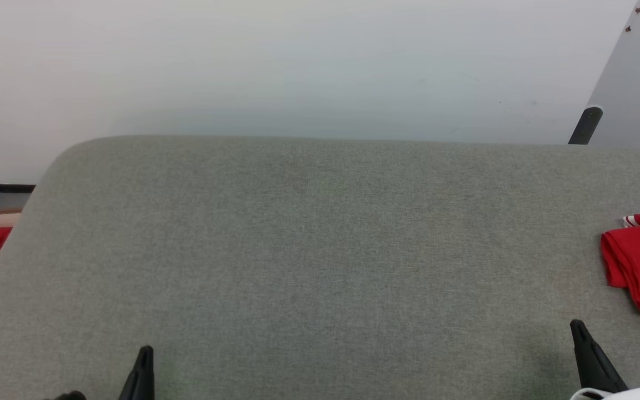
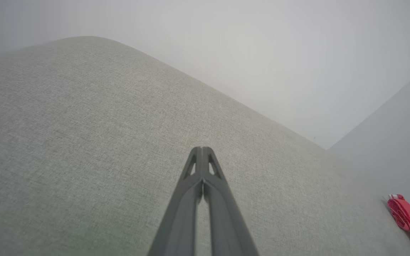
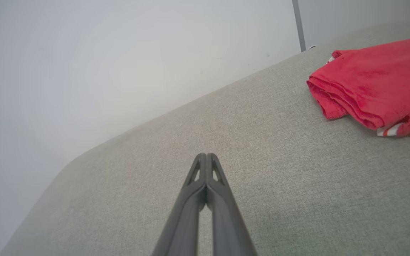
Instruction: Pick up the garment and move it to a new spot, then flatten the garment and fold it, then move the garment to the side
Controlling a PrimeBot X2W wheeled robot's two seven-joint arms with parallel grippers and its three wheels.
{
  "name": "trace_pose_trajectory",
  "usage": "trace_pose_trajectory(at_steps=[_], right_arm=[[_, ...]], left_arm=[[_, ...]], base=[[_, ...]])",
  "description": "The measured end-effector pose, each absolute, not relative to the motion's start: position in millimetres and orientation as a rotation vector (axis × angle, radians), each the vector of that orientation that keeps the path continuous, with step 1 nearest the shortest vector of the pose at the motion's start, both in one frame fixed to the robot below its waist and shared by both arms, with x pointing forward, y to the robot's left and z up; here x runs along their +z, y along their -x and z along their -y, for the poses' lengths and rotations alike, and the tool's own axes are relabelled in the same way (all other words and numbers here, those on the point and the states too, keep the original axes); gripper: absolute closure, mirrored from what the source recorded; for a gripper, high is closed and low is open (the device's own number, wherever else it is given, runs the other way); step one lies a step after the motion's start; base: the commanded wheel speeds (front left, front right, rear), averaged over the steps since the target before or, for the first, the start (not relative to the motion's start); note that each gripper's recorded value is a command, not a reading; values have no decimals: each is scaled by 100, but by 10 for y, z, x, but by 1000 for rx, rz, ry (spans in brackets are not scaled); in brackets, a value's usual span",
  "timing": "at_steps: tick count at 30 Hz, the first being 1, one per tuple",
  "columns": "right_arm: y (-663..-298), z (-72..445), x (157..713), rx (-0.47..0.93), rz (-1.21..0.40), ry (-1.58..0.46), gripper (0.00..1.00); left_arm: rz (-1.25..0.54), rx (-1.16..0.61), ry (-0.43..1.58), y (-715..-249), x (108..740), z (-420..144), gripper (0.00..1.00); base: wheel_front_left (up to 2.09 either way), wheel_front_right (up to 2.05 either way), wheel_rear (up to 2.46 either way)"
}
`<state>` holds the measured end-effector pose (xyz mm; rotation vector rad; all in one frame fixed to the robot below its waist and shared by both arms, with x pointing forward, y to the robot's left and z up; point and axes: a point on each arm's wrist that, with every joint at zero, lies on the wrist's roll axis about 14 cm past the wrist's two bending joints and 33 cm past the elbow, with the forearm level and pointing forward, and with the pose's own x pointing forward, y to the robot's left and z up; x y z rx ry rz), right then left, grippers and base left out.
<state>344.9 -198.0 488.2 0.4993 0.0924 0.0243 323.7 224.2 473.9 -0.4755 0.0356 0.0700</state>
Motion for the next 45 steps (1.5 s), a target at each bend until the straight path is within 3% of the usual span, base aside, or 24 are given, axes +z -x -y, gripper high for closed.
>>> trace_pose_trajectory(at_steps=[45], right_arm=[[-3683,1999,4950,-12,-59,-1072,100]], left_arm=[[-30,94,1062,-3570,4830,-2176,100]], base=[[0,0,0]])
